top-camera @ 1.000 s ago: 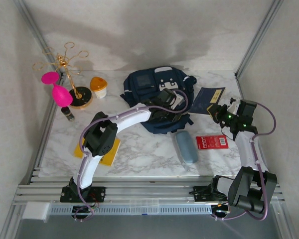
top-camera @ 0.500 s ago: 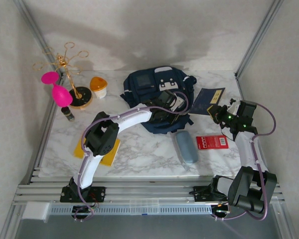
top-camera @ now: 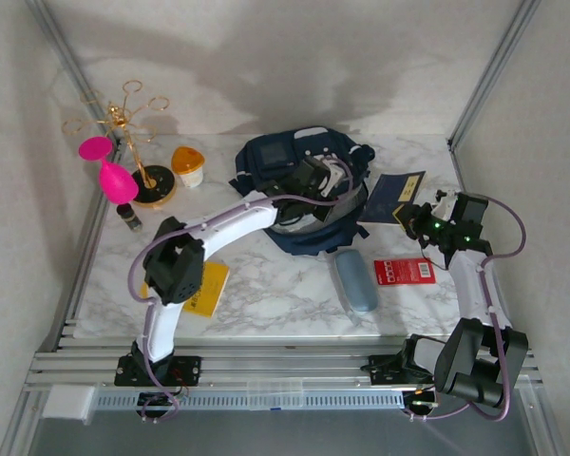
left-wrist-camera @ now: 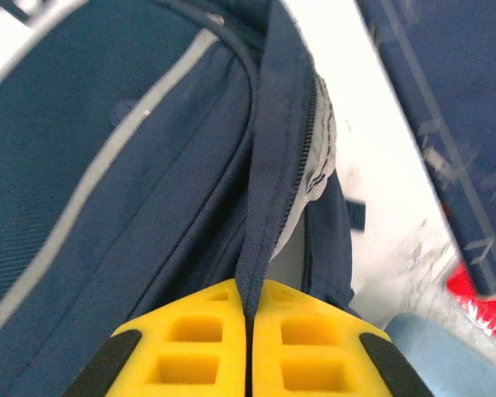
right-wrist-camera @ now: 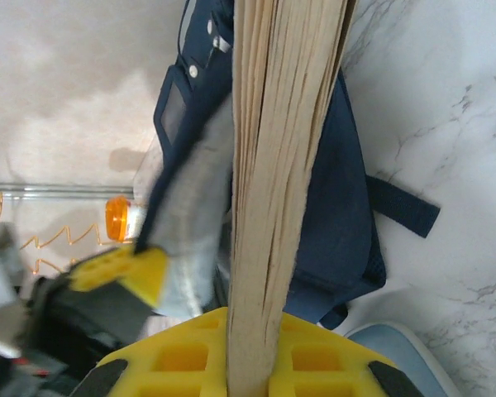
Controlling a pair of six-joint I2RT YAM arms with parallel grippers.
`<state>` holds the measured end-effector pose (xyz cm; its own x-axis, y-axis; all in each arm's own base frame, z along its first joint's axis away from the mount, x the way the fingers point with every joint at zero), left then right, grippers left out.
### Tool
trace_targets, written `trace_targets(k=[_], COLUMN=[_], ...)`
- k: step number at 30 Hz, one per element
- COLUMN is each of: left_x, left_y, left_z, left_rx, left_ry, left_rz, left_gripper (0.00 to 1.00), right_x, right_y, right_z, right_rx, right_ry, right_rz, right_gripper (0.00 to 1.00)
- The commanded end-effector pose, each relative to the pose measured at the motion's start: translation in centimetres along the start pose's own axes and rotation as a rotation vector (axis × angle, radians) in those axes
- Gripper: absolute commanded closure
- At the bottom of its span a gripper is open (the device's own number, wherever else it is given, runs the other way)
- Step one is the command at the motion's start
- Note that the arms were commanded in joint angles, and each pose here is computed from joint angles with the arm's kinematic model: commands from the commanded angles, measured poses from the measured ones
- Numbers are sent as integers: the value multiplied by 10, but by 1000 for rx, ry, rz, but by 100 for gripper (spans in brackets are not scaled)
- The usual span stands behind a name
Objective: Pack the student bag
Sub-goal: Open the student bag at the center of the table, then place the book in the student bag.
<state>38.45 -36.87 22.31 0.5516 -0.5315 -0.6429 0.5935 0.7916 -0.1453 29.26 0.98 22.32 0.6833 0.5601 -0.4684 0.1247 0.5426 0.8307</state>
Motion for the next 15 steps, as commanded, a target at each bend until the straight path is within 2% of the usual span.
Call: trace_targets(k=[1, 10, 15], left_x=[-51, -112, -124], left_y=[11, 13, 8], left_z=[47, 95, 104], left_rx=[-61, -159, -170], left_ry=[-185, -409, -456], left_rz=[86, 112, 74], left_gripper=[100, 100, 100], right_x=[-12, 13, 39], right_y=[27, 41, 55], right_z=[1, -38, -61], right_rx=[-86, -120, -144], right_ry=[12, 179, 256], right_rz=[57, 78, 132], right_gripper=[100, 100, 100])
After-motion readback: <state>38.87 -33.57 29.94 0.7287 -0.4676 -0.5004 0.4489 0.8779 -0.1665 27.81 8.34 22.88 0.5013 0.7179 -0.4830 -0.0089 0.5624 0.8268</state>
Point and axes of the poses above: each hand's point on the last joint's axis, 136 mm out from that joint toward the fingers, its own x axis out along the fingers, its own y axis along the line the jaws close on, z = x × y, the point moved 6 cm from there along -x, back along the fingers, and after that the axes turned 2 degrees about -x, right-handed, at the moved point
